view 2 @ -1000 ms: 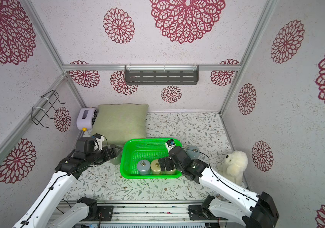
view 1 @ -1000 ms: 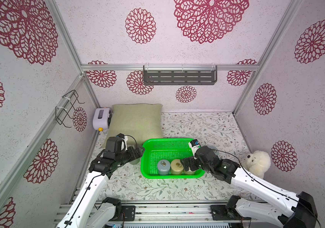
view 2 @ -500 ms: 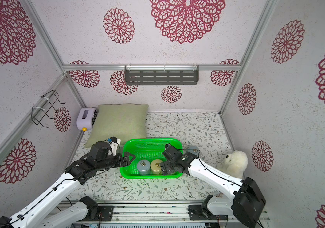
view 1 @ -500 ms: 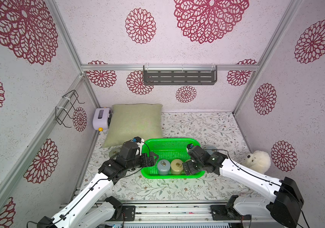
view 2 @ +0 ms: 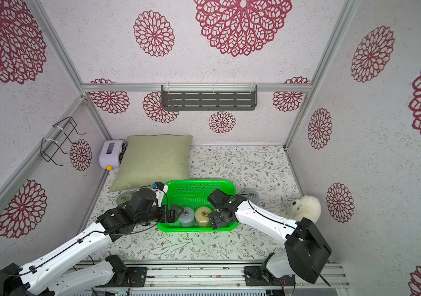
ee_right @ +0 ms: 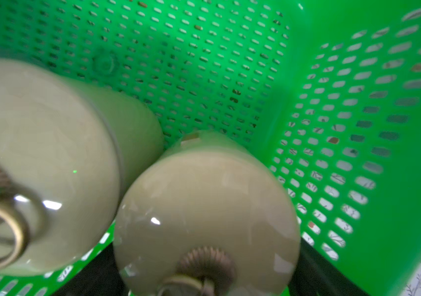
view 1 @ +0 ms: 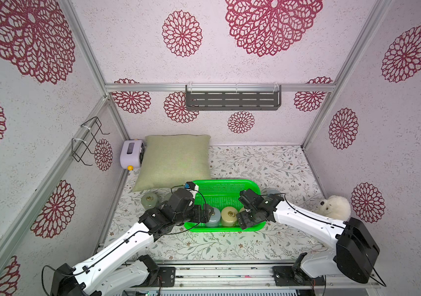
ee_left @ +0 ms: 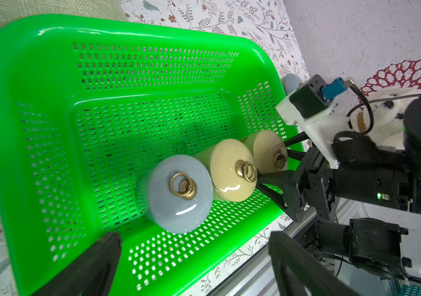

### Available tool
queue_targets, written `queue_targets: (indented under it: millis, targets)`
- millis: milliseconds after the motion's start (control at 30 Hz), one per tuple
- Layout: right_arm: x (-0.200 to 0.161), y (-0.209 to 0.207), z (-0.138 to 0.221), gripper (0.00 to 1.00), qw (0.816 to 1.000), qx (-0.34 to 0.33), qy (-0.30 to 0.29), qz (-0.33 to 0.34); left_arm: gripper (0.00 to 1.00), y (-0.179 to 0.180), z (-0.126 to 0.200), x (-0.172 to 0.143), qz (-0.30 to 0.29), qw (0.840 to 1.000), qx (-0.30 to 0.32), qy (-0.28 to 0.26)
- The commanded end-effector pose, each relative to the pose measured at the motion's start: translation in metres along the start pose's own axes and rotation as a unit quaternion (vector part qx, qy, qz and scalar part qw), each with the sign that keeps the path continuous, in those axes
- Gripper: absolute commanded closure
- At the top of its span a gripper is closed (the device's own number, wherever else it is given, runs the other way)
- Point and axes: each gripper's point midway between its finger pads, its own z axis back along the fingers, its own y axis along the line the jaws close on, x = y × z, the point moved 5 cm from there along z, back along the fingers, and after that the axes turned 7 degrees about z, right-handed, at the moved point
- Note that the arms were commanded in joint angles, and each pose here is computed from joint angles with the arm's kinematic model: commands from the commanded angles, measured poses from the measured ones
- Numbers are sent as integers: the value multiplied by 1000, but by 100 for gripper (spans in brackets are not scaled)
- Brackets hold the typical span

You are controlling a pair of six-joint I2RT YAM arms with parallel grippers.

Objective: Take the tea canister out of the basket
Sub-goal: Pick up the tea canister from the basket.

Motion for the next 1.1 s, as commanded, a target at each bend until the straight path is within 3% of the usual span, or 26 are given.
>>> queue_targets:
  millis: [0, 467, 767, 867, 1067]
  targets:
    - [10, -5, -3, 9, 1000, -5, 0, 2, 3, -6, 2, 3, -17, 1000, -8, -16]
    - [12, -8, -29, 9, 1000, 7, 27, 7, 3, -3, 4, 1, -17, 1000, -5, -25]
    - [12, -9, -26, 26, 1000, 4, 28, 6, 3, -3, 8, 2, -19, 999, -5, -34]
    - [15, -10, -19, 37, 1000, 4, 23, 3, 3, -3, 9, 2, -18, 999, -4, -36]
    - [24, -16, 3, 35, 1000, -7, -7, -11, 3, -3, 12, 3, -16, 999, -9, -44]
